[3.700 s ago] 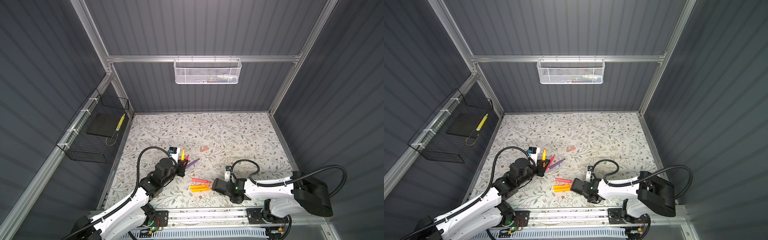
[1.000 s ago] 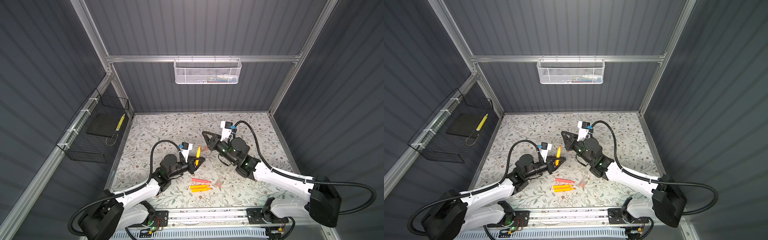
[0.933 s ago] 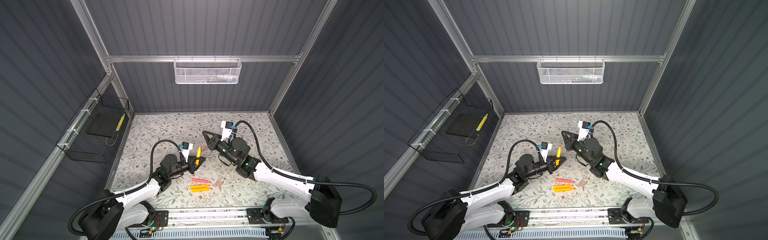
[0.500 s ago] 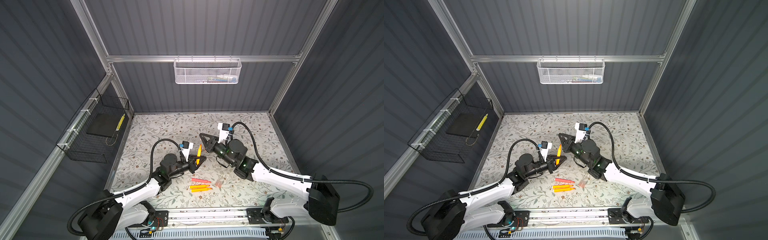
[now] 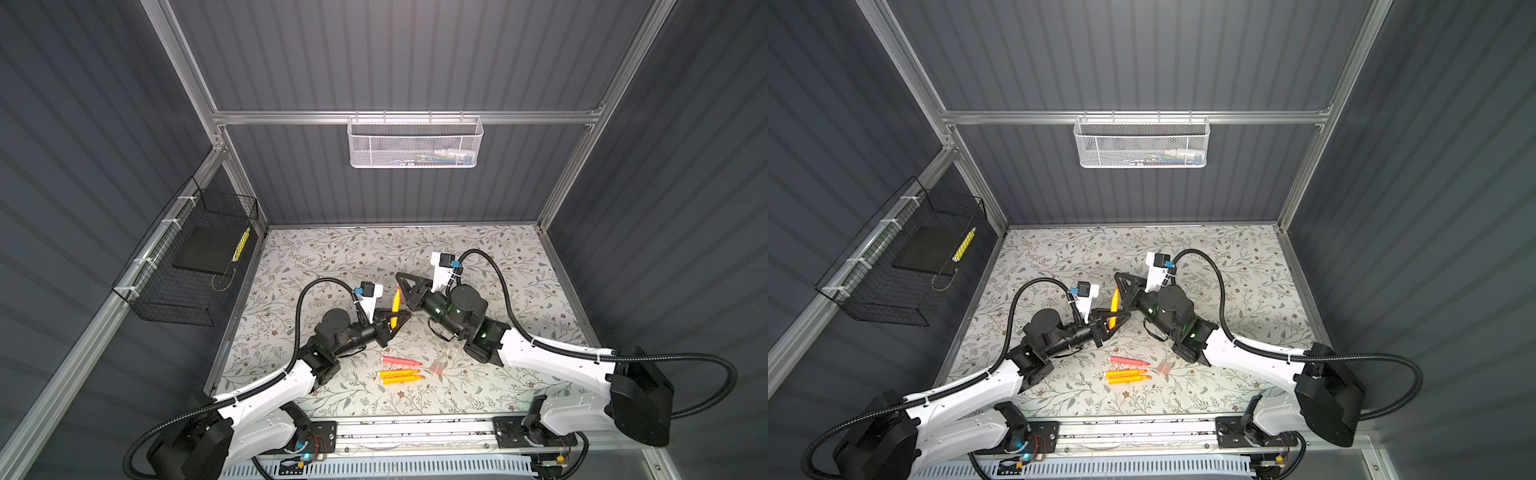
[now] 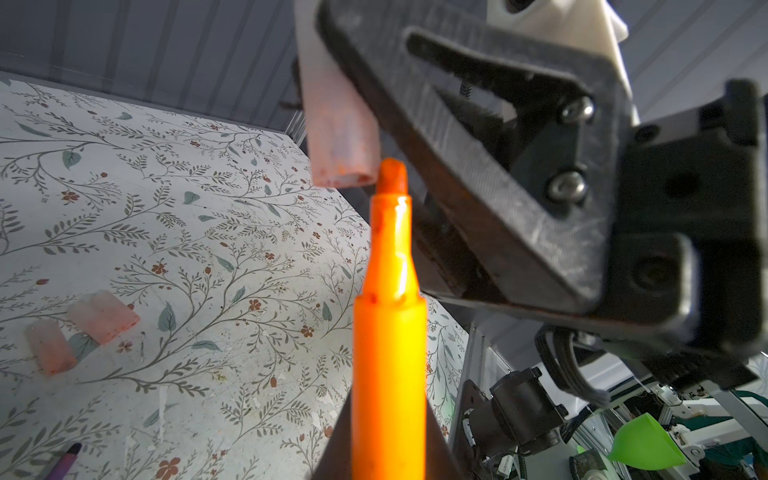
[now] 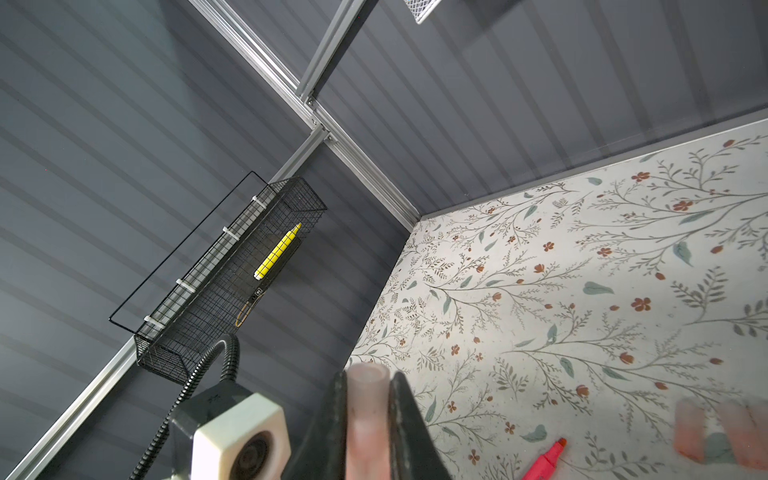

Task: Insert the pens into the pen caps
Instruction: 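Lower the held cap onto the orange marker tip with the right gripper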

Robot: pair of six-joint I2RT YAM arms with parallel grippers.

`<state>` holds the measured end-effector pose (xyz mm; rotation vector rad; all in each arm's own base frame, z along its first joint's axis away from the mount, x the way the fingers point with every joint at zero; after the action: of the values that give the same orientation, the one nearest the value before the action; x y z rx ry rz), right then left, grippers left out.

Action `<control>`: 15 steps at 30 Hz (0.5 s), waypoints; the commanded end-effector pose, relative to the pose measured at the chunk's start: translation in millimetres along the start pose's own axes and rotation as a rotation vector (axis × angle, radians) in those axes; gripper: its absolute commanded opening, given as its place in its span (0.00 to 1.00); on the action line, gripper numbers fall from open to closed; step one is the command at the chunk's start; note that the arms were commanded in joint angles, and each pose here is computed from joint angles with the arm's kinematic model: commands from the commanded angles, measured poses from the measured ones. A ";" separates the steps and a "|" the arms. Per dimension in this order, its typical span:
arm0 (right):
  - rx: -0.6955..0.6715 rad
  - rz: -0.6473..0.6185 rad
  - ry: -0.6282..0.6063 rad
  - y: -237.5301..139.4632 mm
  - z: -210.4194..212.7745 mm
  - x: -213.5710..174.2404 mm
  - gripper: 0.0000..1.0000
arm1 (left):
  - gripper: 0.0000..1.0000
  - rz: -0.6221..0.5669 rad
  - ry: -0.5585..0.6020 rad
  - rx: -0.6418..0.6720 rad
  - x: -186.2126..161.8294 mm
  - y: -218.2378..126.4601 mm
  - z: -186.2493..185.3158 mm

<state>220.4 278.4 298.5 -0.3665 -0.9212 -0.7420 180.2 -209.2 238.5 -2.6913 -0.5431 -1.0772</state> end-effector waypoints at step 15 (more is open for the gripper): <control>0.016 -0.064 -0.030 -7.7 11.1 16.6 0.02 | 0.00 -0.009 0.021 -0.005 1.8 2.5 -1.6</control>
<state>218.4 275.3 299.1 -0.3818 -0.9361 -0.7602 181.1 -209.2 237.5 -2.6855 -0.5498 -1.0717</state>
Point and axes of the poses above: each gripper's point midway between its finger pads, its own y axis out along the fingers, its own z axis along the line the jaws close on, x = y × z, the point moved 9 cm from there along -y, back along the fingers, and after that the axes turned 9 degrees about -y, right-handed, at the moved point
